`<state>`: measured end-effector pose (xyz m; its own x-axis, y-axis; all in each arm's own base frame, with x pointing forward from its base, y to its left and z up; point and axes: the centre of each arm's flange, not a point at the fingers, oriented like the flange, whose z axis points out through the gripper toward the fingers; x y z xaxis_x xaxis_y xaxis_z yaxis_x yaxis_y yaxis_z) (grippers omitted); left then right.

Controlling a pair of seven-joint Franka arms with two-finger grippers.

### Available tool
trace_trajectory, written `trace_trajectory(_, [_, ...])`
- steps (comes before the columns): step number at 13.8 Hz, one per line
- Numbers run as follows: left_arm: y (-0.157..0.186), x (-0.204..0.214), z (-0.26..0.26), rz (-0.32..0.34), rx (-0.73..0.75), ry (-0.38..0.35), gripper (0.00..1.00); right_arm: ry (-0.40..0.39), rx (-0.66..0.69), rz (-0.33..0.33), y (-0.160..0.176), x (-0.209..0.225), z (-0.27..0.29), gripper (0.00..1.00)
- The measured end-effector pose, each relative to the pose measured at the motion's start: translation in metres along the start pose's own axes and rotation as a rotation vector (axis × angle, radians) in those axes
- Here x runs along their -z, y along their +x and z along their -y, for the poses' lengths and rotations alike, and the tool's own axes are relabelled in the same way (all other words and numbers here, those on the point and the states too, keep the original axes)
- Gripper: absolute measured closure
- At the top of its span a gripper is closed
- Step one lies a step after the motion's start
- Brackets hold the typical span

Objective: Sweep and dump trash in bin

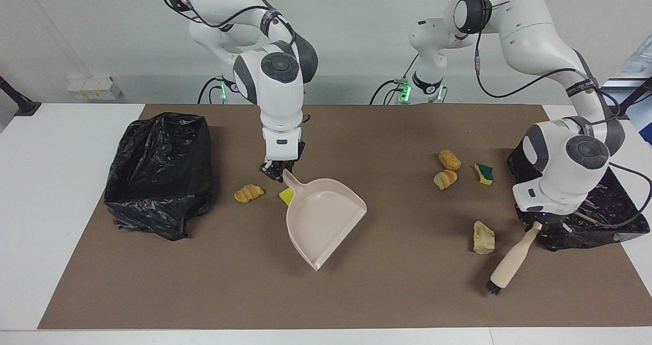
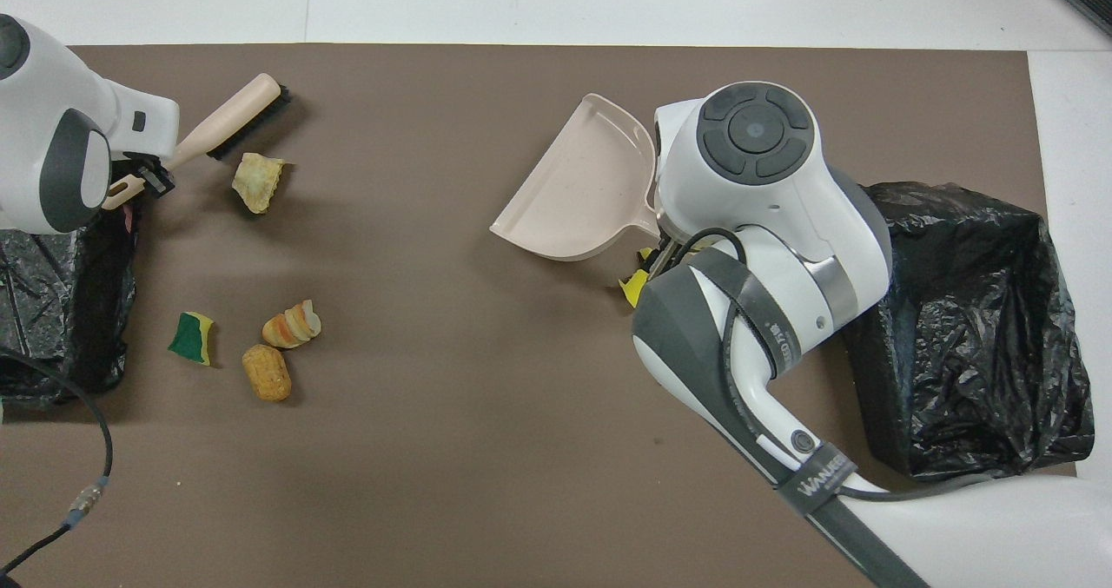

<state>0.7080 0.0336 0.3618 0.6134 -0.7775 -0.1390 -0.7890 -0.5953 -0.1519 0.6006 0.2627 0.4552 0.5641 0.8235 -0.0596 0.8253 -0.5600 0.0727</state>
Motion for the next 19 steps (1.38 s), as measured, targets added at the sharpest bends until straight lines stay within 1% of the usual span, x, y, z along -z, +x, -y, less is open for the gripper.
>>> trace_trajectory(2, [-0.006,-0.006,-0.018,0.035,-0.013,-0.047,0.74,0.012,0.136,0.006,0.007,-0.010,0.021,0.68])
trace_trajectory(4, [-0.009,-0.006,-0.043,0.053,-0.022,-0.075,0.74,0.023,0.238,0.013,0.011,-0.026,0.037,0.68])
trace_trajectory(6, [-0.018,-0.005,-0.065,0.084,-0.016,-0.110,0.74,0.026,0.351,0.007,0.016,-0.037,0.049,0.68])
trace_trajectory(8, [-0.032,-0.002,-0.084,0.118,-0.020,-0.148,0.74,0.033,0.404,0.007,0.021,-0.045,0.060,0.68])
trace_trajectory(11, [-0.052,0.010,-0.118,0.182,-0.036,-0.214,0.74,0.035,0.465,-0.033,0.030,-0.062,0.064,0.68])
trace_trajectory(14, [-0.056,0.028,-0.145,0.226,0.009,-0.232,0.74,0.030,0.562,-0.058,0.036,-0.068,0.067,0.68])
trace_trajectory(16, [-0.057,0.048,-0.157,0.257,0.091,-0.230,0.74,0.030,0.581,-0.059,0.036,-0.068,0.067,0.68])
trace_trajectory(19, [-0.063,0.081,-0.171,0.284,0.255,-0.202,0.74,0.025,0.588,-0.056,0.036,-0.068,0.066,0.68])
